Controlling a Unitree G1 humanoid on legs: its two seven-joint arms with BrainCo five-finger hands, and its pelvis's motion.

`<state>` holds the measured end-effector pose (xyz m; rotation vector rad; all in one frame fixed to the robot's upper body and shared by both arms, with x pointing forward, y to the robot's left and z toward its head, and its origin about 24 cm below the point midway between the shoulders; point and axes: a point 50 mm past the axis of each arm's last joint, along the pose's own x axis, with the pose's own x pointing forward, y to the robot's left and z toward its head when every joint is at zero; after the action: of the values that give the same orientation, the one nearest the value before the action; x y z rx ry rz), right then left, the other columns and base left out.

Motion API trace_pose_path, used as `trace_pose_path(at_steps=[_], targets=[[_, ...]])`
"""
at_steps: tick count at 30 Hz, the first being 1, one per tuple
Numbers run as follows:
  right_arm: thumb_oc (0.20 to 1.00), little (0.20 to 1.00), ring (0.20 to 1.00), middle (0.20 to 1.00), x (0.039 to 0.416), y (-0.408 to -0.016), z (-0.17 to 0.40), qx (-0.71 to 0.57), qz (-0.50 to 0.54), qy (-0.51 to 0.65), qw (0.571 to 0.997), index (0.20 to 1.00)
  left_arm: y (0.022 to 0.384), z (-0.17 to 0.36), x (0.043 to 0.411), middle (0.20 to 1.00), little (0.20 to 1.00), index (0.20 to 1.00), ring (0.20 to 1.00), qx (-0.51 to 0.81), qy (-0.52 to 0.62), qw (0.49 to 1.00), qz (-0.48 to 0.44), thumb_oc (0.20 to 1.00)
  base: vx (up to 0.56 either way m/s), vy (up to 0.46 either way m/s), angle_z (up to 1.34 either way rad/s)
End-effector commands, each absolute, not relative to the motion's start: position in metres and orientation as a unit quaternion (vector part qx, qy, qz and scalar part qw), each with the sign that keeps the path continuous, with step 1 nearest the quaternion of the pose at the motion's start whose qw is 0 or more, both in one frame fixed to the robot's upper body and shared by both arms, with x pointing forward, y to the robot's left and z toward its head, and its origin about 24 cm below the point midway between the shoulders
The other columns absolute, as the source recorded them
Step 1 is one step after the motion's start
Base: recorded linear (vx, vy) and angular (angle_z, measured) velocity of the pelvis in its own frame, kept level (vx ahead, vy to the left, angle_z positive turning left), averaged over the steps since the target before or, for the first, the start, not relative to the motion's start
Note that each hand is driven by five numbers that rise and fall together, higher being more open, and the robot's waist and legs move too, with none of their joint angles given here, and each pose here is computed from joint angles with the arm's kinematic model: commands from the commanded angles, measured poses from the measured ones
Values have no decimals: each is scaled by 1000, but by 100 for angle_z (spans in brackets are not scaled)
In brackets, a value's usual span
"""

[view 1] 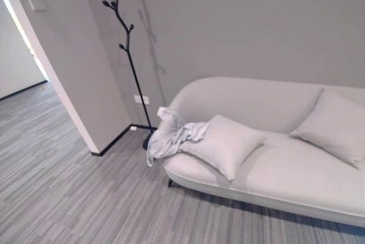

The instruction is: Hang the clothes on the sofa on the clothes rack.

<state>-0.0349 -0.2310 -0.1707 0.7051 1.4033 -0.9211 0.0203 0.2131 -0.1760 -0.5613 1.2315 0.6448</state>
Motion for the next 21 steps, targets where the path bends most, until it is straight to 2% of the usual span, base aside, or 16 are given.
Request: trace_pose_path(at_steps=[1,21], targets=[[1000,1000,1000,1000,-15,-222,-173,306,-374,610,629,1000,204,-176,39,1000,1000,1000,1000,-262,551,745,270,1000,0,0,0],[1000,1000,1000,1000,-10,-224,-173,292,-352,615,642,1000,203,-176,46,1000,1000,1000,1000,-243,556,756,243,1000,6,3,0]])
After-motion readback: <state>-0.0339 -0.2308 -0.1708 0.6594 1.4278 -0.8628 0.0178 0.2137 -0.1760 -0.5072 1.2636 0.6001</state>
